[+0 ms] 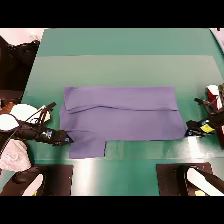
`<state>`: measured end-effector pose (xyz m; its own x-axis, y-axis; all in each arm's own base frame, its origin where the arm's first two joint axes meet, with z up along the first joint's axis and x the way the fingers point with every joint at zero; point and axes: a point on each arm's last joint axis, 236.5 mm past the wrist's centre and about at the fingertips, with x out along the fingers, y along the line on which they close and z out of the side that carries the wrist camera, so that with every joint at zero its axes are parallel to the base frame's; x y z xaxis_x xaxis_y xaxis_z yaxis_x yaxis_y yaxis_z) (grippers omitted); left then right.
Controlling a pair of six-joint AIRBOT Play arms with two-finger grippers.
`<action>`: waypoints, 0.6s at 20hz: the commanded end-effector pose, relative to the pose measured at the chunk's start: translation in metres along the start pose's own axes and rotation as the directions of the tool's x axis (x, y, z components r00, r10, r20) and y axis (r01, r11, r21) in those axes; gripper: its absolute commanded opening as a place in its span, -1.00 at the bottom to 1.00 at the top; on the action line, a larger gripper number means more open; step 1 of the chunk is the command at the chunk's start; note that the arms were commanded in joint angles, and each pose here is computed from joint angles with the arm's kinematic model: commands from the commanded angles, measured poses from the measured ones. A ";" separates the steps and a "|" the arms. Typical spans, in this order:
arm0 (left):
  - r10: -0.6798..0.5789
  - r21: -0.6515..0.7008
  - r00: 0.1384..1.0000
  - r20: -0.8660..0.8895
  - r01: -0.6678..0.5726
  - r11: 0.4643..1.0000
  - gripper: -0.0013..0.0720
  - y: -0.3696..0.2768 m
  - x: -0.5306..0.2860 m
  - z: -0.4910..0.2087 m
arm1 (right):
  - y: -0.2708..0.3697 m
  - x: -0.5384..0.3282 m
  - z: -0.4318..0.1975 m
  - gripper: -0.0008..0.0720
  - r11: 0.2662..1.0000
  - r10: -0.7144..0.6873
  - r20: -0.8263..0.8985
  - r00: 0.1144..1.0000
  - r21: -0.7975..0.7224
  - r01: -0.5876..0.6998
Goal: Fold the shirts.
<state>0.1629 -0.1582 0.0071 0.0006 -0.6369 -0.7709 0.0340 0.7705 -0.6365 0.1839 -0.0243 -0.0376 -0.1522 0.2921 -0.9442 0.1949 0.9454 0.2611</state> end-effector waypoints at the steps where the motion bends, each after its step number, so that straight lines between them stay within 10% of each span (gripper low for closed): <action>1: -0.084 0.054 0.995 0.046 0.082 0.995 -0.90 -0.035 -0.005 0.008 | -0.008 -0.019 0.000 -0.94 0.999 -0.034 0.103 0.994 0.021 0.032; 12: 0.104 0.139 0.813 0.573 -0.221 0.965 -0.90 -0.024 -0.088 0.143 | 0.039 -0.081 0.081 -0.94 0.990 0.135 0.441 0.887 -0.034 -0.134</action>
<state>0.2746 -0.1412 0.0838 0.4655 -0.5269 -0.7111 0.1870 0.8439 -0.5029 0.2528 -0.0214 0.0135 0.2336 0.3085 -0.9221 0.1917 0.9151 0.3547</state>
